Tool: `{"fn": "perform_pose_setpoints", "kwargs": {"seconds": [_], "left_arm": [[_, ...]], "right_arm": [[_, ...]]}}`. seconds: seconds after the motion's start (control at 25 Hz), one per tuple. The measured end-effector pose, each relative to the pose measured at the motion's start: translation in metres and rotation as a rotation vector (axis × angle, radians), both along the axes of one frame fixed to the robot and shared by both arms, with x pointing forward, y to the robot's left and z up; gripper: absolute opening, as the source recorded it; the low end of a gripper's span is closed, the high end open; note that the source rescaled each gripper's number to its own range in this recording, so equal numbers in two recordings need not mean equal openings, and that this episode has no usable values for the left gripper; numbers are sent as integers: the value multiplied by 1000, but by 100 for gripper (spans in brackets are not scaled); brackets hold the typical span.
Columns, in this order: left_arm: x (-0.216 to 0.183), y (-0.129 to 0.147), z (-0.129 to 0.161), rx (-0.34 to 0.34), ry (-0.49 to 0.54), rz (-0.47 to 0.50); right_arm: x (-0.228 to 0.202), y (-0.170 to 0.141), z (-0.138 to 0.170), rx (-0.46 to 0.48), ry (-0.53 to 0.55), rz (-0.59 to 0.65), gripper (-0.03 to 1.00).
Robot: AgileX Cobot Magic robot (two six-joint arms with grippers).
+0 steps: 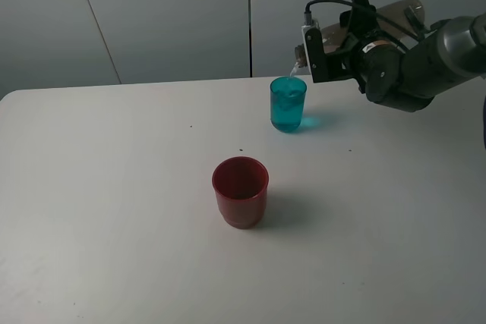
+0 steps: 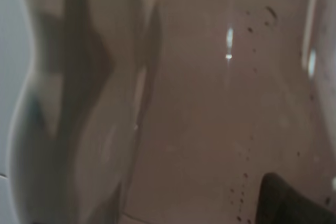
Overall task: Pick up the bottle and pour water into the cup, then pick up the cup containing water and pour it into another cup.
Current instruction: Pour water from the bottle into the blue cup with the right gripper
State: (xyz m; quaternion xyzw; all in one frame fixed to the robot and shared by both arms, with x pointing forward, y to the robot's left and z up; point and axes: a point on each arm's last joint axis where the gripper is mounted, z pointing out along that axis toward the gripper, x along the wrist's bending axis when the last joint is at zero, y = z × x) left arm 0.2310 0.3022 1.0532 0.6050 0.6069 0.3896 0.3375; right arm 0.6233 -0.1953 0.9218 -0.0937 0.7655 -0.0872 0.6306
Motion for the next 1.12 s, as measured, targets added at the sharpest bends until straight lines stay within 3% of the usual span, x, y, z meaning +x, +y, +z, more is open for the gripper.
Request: {"fn": "perform_pose_setpoints", "kwargs": {"seconds": [0.2, 1.12], "left_arm": [[0, 0, 0, 0, 2, 0], [0, 0, 0, 0, 2, 0]], "right_arm": [[1, 2, 4, -26, -45, 29, 1], [1, 7, 6, -66, -71, 93, 1]]}}
